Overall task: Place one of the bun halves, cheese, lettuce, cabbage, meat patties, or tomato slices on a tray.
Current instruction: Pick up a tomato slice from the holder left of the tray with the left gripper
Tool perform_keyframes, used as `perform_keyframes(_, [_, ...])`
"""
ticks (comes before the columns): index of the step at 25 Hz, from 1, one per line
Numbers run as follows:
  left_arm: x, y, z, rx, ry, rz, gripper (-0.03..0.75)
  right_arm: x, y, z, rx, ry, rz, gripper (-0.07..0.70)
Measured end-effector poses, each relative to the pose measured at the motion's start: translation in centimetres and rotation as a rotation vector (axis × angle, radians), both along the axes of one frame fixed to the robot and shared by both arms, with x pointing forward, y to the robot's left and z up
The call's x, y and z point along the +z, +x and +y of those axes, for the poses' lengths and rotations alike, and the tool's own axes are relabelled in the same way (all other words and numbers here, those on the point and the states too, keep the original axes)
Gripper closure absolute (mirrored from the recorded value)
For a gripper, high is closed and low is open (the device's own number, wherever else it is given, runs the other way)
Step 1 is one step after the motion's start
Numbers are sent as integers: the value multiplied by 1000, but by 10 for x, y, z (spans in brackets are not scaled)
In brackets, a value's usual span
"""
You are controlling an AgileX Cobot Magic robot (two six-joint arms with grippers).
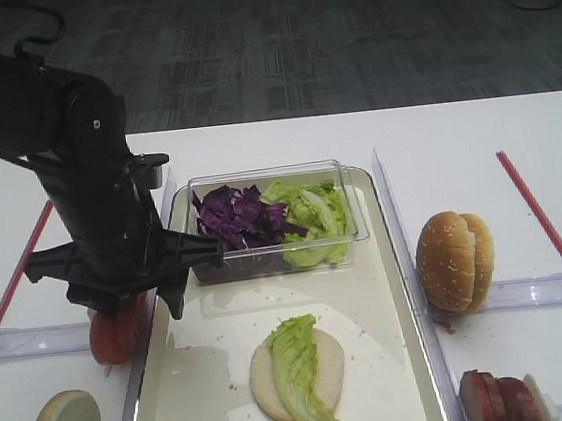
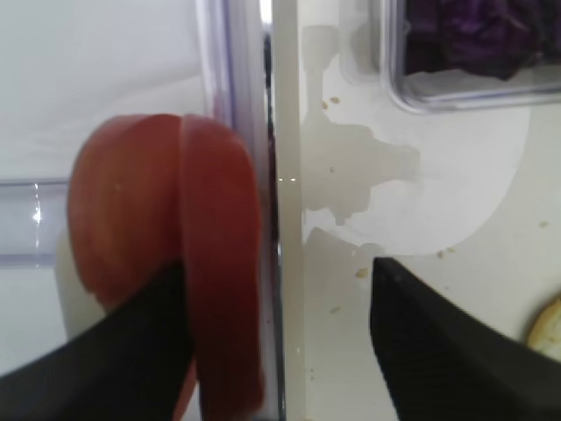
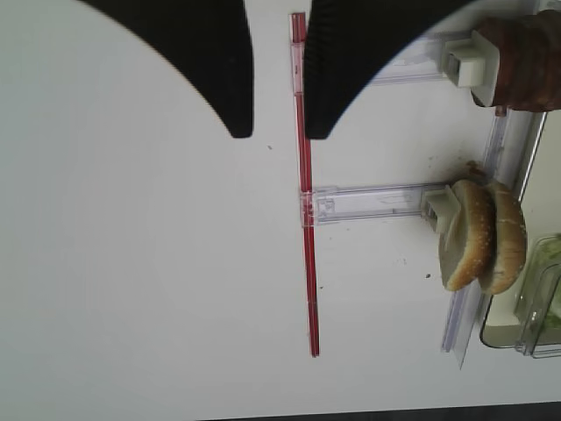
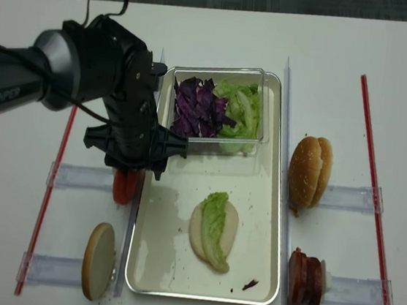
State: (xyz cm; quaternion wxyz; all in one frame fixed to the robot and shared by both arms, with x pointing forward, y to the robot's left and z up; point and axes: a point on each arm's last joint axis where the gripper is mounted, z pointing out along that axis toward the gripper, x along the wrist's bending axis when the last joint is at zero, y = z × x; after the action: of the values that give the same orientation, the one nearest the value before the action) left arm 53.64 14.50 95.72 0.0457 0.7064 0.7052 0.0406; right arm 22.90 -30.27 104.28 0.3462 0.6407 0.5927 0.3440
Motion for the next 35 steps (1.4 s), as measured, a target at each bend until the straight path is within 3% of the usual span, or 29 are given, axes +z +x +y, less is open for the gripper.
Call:
perform_keyframes(15, [-6,2,-1,-9,3,2,355,0,0,0,0,0,0,438])
perform_keyframes(25, [-1,5,-1,-17,11,-1,474,0,0,0,0,0,0,438])
perform_keyframes(35, [-1,6,1,-20,16,6,511,0,0,0,0,0,0,438])
